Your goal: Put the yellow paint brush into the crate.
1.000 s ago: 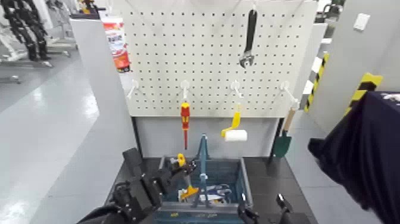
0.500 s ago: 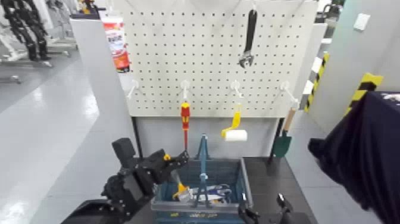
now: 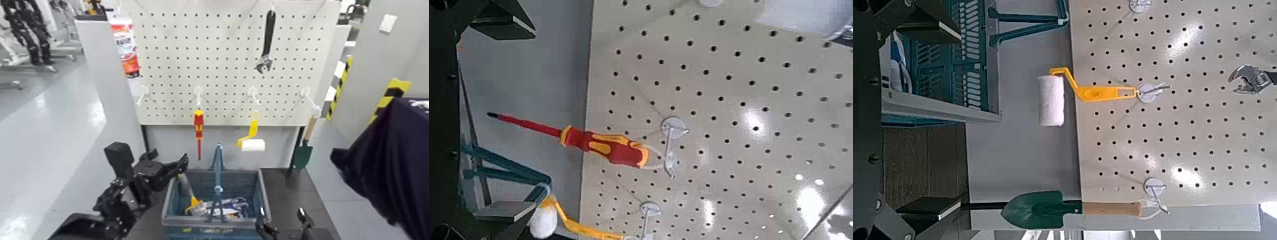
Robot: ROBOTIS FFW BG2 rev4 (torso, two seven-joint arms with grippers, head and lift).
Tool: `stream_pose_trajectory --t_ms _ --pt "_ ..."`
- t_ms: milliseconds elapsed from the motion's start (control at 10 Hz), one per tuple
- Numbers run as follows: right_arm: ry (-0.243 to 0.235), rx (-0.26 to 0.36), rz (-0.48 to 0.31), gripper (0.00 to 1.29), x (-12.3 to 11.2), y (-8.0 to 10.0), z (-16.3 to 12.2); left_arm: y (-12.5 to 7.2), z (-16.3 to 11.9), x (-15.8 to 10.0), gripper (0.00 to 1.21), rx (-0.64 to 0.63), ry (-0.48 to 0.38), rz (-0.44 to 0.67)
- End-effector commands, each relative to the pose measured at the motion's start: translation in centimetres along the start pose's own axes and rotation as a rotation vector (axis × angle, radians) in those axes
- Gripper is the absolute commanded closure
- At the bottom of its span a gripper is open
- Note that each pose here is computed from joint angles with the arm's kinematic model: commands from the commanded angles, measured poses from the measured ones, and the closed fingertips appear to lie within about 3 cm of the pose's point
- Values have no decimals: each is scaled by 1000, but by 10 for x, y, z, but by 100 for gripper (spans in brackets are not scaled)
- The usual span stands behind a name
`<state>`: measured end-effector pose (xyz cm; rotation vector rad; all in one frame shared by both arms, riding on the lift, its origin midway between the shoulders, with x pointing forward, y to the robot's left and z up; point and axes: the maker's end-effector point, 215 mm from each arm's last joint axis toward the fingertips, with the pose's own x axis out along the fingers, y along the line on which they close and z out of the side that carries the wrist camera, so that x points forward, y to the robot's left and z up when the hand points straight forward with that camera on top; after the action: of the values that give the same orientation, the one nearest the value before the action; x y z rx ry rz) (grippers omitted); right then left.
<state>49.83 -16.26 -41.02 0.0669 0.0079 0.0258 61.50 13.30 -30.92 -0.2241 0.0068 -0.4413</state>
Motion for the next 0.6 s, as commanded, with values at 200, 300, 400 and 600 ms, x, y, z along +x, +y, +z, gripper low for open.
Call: stream_pose_trajectory --t_ms 200,300,400,600 --pt "-3 1 -5 15 -1 -3 1 15 10 -31 10 128 -58 120" --pt "-4 1 -8 15 -1 -4 2 20 4 -42 10 140 -57 153" --pt "-4 2 -7 15 -1 -3 2 26 2 -54 10 157 -63 188" --pt "-6 2 -8 15 -2 -4 2 42 -9 -78 10 152 -72 269"
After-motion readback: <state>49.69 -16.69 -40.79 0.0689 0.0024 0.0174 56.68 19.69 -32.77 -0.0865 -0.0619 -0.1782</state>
